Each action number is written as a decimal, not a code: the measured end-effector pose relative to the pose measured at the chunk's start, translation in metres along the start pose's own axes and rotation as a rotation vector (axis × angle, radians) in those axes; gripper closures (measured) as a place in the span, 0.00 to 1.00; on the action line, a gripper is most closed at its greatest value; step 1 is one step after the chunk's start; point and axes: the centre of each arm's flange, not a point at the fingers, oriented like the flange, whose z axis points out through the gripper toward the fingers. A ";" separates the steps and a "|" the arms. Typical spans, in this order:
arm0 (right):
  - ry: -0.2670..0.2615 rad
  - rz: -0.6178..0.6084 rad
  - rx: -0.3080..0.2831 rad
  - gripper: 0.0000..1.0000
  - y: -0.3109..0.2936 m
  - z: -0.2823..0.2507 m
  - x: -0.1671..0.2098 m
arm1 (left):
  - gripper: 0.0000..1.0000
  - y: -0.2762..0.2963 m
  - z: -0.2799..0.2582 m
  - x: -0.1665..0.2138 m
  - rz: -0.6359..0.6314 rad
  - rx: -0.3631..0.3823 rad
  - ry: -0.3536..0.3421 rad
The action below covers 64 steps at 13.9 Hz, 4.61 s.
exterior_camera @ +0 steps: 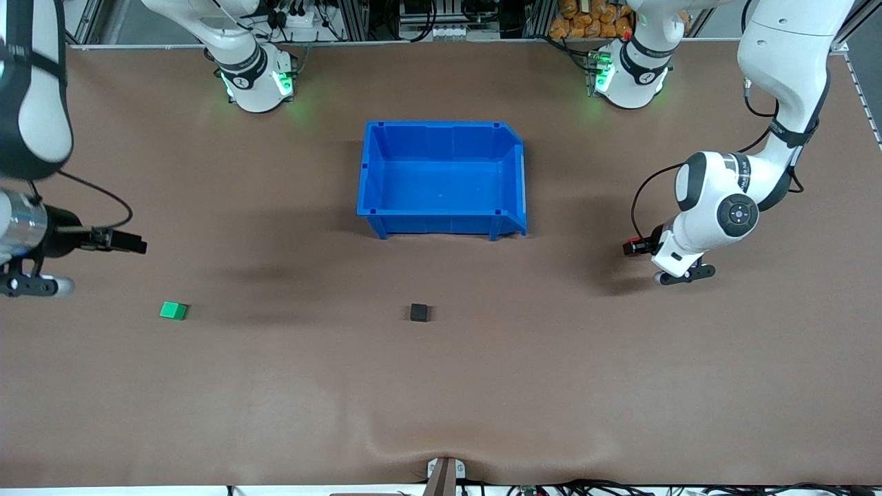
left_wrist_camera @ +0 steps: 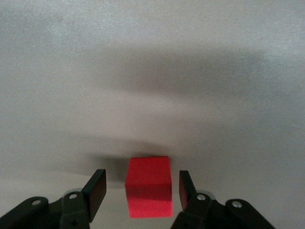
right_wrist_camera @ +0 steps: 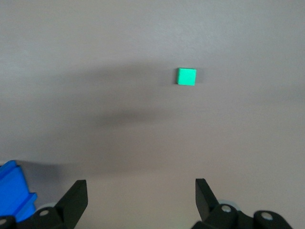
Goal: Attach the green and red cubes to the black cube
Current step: 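Reach the left gripper to the red cube while the right gripper reaches the green cube, then grasp the red cube with the left gripper while the right gripper grasps green, then carry the red cube and green cube toward the black cube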
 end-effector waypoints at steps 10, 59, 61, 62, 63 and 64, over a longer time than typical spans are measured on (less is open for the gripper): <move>0.076 0.047 0.018 0.00 0.067 0.152 0.077 | 0.60 0.027 0.003 -0.004 -0.182 0.052 0.035; 0.279 -1.261 -0.211 0.59 -0.185 0.190 0.074 | 0.60 0.422 -0.009 0.024 -1.171 -0.279 -0.049; 0.289 -1.333 -0.221 0.59 -0.225 0.188 0.065 | 0.60 0.430 -0.007 0.022 -1.188 -0.292 -0.052; 0.289 -1.357 -0.223 0.59 -0.239 0.190 0.061 | 0.60 0.433 -0.007 0.023 -1.199 -0.298 -0.054; 0.286 -1.379 -0.225 0.59 -0.249 0.192 0.057 | 0.60 0.434 -0.007 0.023 -1.215 -0.304 -0.057; 0.284 -1.397 -0.226 0.59 -0.256 0.194 0.055 | 0.60 0.434 -0.007 0.024 -1.236 -0.308 -0.062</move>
